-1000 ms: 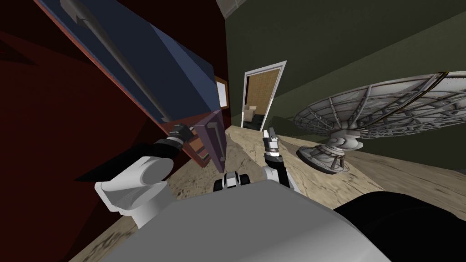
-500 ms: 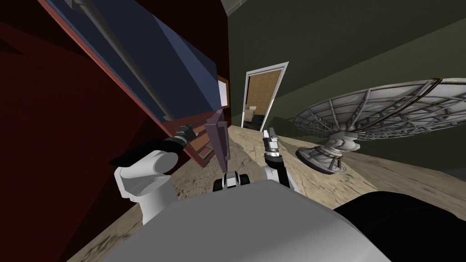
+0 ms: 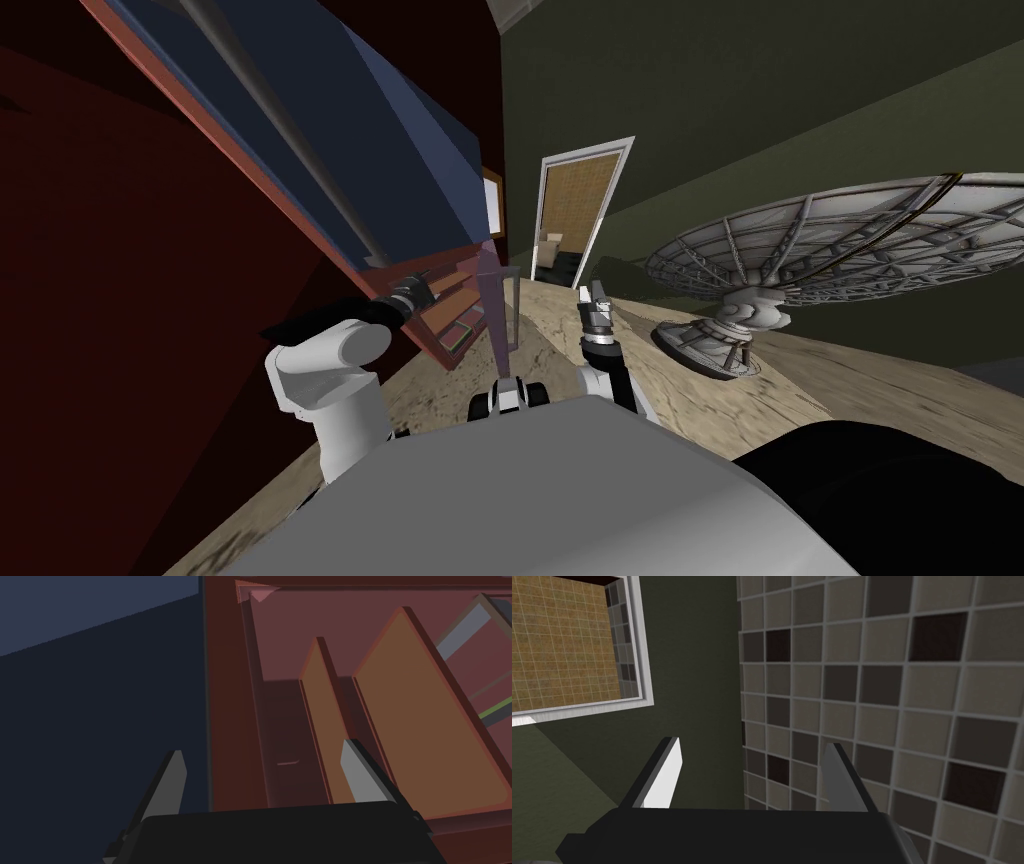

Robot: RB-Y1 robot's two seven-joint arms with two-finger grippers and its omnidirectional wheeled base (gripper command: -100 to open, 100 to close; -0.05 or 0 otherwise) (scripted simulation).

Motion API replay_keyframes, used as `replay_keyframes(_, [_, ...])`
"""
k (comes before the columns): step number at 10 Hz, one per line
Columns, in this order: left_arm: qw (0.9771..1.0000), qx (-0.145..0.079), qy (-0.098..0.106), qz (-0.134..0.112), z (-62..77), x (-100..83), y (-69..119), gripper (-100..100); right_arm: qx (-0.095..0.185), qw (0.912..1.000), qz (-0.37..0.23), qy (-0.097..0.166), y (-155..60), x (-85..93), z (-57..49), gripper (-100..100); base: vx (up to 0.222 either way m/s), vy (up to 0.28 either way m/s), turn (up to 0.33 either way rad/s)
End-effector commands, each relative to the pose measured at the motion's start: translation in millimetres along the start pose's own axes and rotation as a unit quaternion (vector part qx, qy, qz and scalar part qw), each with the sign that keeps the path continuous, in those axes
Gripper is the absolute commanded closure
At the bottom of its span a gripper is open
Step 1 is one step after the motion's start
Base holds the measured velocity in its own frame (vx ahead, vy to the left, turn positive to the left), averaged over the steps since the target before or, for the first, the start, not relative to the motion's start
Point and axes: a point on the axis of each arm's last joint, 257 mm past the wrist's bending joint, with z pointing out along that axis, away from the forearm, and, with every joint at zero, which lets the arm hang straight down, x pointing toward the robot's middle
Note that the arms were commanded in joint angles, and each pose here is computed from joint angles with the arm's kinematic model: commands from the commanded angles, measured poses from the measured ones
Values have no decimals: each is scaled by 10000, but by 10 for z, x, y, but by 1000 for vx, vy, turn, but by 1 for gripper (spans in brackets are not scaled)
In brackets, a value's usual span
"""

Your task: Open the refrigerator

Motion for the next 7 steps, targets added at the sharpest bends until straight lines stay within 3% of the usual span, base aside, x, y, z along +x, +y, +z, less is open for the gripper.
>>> replay_keyframes(1, [9999,-57,130,-72,31,77,-58,-100,0,10000,0,0,0,0,0,0,38,90,-24])
replay_keyframes(7, [9989,-29,455,-115,-15,286,-312,-100,0,10000,0,0,0,0,0,0,31,93,-26])
